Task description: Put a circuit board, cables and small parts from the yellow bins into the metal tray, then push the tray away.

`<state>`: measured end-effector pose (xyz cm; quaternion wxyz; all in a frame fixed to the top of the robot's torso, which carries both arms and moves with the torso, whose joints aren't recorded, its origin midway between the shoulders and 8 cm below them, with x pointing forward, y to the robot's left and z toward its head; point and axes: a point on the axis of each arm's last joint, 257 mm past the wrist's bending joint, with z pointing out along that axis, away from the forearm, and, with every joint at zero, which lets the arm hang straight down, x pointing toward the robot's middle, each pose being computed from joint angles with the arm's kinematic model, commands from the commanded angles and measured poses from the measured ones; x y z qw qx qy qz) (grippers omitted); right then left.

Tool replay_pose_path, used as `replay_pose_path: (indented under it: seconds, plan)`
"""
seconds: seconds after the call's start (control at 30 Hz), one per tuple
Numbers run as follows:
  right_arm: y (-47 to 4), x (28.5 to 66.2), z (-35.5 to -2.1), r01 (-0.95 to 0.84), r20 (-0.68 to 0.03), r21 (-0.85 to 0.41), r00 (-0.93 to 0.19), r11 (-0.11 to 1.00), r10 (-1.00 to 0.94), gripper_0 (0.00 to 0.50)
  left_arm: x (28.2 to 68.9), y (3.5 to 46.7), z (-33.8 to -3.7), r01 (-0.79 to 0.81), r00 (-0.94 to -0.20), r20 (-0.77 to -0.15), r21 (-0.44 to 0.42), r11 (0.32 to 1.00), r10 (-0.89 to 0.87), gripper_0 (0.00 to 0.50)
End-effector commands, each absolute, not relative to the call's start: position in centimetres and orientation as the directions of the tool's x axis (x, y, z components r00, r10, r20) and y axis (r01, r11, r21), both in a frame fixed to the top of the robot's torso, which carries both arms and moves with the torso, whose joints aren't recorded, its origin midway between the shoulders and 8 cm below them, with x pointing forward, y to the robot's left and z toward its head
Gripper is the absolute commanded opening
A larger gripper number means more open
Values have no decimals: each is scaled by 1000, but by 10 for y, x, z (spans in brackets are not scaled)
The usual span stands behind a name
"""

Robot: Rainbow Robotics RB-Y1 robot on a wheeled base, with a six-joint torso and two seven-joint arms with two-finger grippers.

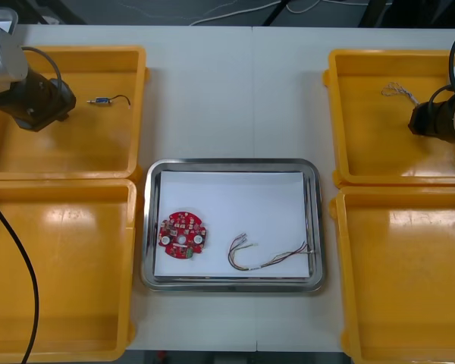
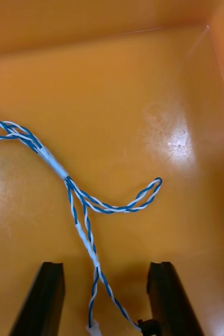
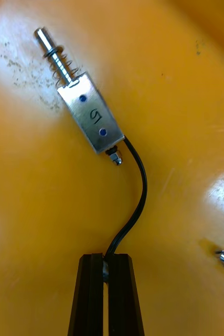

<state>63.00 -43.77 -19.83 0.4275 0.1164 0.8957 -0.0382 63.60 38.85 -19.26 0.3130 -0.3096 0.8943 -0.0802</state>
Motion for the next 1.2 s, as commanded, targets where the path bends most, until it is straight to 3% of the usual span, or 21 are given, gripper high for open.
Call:
replay_pose_path:
  seconds: [0.03, 0.37, 0.67, 0.9, 1.2]
  plan:
    - [-418, 644, -179, 217, -794, 56, -582, 975, 175, 6, 623, 384, -190, -414, -688, -538, -262, 872, -488, 0]
    - [-417, 646, -170, 209, -805, 63, -568, 976, 173, 0, 592, 379, -189, -402, -727, -503, -240, 884, -467, 0]
    - [-413, 638, -133, 200, -810, 39, -567, 979, 148, 0, 579, 376, -194, -395, -726, -506, -247, 885, -466, 0]
    - [-407, 606, -125, 208, -735, 36, -657, 977, 167, 0, 566, 374, -201, -394, -731, -500, -248, 885, -465, 0]
    - [-399, 571, -144, 205, -620, 15, -766, 979, 170, 0, 542, 362, -204, -388, -747, -476, -252, 886, -463, 0]
